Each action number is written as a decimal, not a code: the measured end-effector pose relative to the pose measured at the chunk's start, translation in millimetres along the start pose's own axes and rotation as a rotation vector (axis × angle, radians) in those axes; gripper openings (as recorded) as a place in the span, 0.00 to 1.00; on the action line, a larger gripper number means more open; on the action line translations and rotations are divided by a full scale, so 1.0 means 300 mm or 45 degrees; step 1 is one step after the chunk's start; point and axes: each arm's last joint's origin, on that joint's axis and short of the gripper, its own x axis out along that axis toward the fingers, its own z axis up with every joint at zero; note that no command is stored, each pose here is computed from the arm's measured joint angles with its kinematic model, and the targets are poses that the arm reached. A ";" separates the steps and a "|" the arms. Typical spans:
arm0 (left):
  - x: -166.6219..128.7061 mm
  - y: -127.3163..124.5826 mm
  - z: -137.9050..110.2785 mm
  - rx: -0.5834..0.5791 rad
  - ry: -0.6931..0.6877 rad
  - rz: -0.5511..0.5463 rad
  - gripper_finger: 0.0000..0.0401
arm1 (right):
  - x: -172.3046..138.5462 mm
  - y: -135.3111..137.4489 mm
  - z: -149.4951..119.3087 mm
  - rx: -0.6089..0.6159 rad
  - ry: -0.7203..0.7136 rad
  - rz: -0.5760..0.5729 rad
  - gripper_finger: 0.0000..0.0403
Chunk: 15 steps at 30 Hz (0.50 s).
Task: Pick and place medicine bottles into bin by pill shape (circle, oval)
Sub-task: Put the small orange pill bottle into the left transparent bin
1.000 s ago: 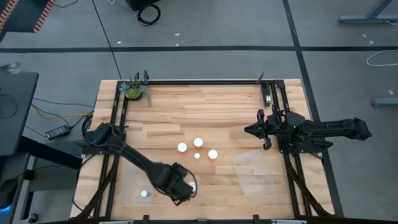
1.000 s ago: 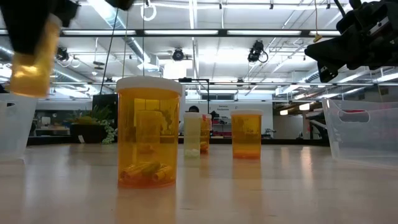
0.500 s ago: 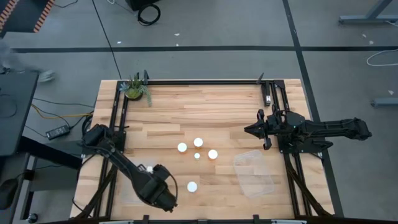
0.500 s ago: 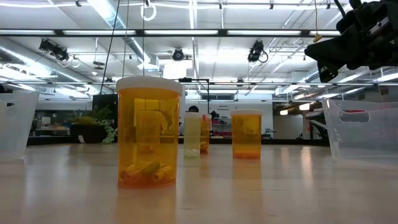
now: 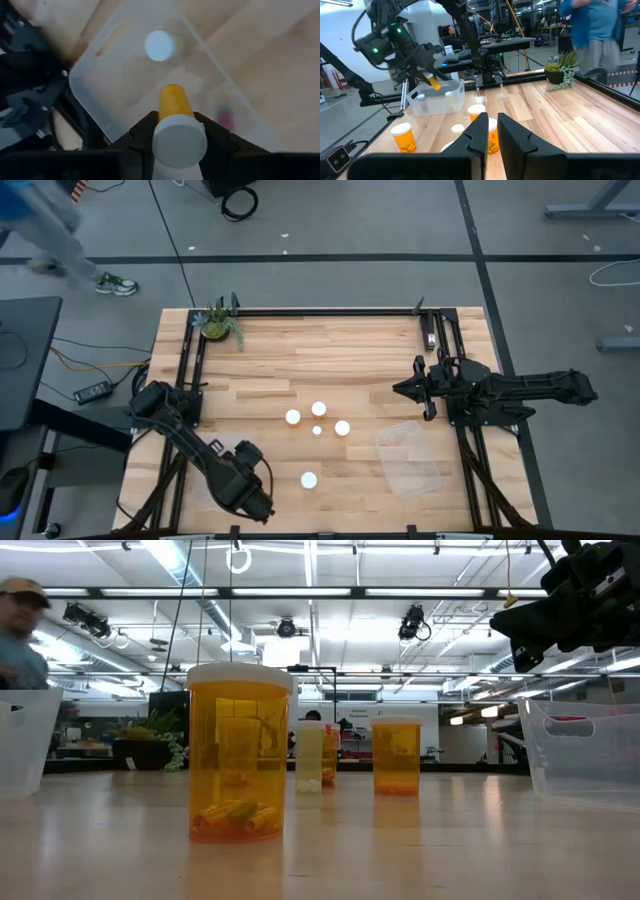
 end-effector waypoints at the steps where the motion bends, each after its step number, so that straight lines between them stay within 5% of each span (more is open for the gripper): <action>1: 0.013 0.002 -0.001 0.004 0.001 0.021 0.29 | 0.000 0.000 0.000 -0.001 0.000 0.000 0.12; 5: 0.051 0.034 -0.003 -0.006 0.002 0.070 0.28 | 0.000 0.000 0.000 0.000 0.000 0.000 0.12; 15: 0.126 0.146 -0.009 -0.152 -0.018 -0.108 0.28 | 0.000 0.000 0.000 0.000 0.000 0.000 0.12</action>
